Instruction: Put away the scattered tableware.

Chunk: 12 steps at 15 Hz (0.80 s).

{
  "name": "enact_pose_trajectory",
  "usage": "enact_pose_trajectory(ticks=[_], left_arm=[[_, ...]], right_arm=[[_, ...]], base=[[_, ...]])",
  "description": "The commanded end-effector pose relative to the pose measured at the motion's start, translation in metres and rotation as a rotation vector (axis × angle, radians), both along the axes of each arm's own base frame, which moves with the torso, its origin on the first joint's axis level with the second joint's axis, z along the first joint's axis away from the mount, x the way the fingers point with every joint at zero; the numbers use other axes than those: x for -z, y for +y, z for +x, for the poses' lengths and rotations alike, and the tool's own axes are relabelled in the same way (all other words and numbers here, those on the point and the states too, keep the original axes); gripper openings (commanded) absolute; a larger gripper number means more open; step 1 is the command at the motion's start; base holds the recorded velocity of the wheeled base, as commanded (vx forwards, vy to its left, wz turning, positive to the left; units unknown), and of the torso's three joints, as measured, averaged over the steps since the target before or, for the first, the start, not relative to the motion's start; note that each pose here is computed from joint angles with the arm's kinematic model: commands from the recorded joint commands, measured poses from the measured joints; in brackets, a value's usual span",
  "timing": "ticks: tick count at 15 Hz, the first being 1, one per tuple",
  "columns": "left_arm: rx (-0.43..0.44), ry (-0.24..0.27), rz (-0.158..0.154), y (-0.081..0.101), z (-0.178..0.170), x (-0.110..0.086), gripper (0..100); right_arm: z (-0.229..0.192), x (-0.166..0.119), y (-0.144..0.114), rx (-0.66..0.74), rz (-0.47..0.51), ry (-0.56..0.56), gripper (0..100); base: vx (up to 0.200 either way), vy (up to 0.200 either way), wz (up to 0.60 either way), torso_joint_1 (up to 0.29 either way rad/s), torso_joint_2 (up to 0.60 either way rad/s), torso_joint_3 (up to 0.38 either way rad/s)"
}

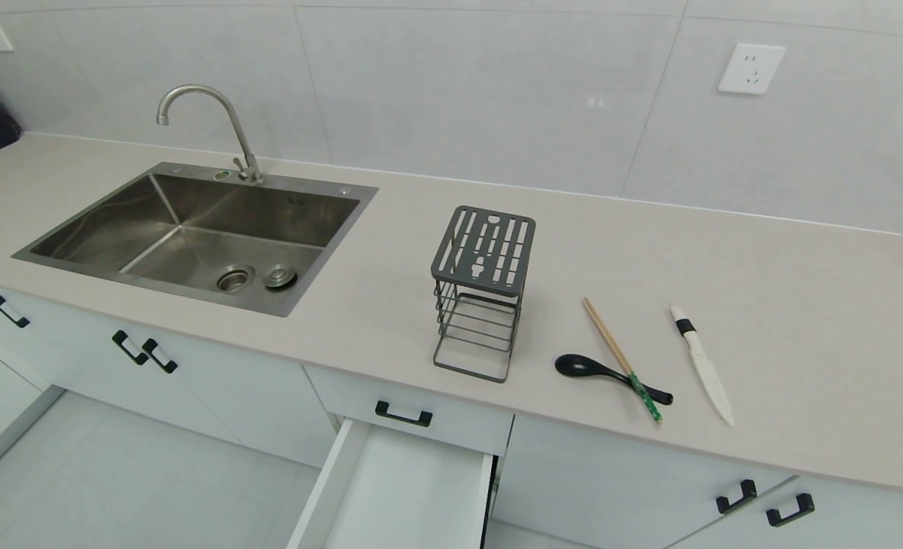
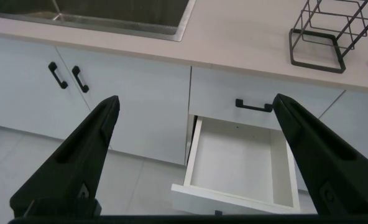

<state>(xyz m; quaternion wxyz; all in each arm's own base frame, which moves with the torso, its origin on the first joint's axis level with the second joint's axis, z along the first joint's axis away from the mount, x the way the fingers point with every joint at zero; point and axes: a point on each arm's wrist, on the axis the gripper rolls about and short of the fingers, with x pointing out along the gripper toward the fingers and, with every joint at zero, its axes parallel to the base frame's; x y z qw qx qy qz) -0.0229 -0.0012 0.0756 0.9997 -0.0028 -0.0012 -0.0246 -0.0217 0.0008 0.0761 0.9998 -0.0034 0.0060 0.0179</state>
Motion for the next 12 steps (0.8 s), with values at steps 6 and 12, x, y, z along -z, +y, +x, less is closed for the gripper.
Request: enact_pose_trajectory(ticks=[6, 12], left_arm=[[0.0, 0.001, 0.0, 0.0, 0.0001, -0.0001, 100], [0.0, 0.001, 0.0, 0.0, 0.0001, -0.0001, 100]], right_arm=[[-0.0009, 0.0004, 0.0001, -0.001, 0.005, -0.01, 100], [-0.001, 0.0003, 0.0, -0.003, 0.002, -0.014, 100]], base=[[0.0, 0.0, 0.0, 0.0, 0.0, 0.0], [0.0, 0.0, 0.0, -0.011, 0.02, 0.012]])
